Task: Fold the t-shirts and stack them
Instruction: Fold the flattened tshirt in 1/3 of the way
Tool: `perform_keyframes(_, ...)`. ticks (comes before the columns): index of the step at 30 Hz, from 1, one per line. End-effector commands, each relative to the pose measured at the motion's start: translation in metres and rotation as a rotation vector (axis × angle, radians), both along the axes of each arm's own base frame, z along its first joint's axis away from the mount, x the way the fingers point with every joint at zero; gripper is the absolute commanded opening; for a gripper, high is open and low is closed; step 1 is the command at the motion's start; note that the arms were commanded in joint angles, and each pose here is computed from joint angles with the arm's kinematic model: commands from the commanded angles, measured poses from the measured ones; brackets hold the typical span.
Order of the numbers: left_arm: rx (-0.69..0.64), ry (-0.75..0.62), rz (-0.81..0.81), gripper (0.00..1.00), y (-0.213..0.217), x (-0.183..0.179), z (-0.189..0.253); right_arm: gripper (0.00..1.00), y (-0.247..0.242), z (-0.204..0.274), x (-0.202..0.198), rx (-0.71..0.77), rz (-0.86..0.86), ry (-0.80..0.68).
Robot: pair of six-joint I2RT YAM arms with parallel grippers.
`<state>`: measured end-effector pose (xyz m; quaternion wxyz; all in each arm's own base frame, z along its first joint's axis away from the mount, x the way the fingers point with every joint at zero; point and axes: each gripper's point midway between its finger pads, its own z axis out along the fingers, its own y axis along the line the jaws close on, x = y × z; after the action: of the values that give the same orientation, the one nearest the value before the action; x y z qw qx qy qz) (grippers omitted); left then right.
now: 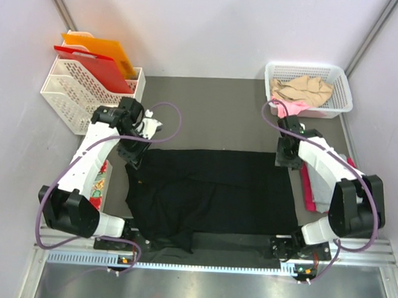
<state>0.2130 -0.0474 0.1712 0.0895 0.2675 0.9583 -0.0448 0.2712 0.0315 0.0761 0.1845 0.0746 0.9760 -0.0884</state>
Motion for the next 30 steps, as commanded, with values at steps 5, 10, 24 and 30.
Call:
perform_keyframes(5,0.036,0.083,-0.024,0.23,0.003,-0.022,0.016,0.41,0.028,0.016,0.087,0.077,-0.019,-0.108)
perform_keyframes(10,0.029,0.109,-0.041,0.21,-0.001,-0.025,0.01,0.35,0.042,-0.008,0.107,0.116,-0.023,-0.055)
perform_keyframes(24,0.089,0.323,-0.073,0.17,-0.01,0.034,-0.053,0.31,0.037,-0.042,0.094,0.082,-0.02,0.042)
perform_keyframes(30,0.117,0.408,-0.041,0.14,-0.008,0.06,-0.086,0.3,0.037,-0.047,0.092,0.076,-0.01,0.05)
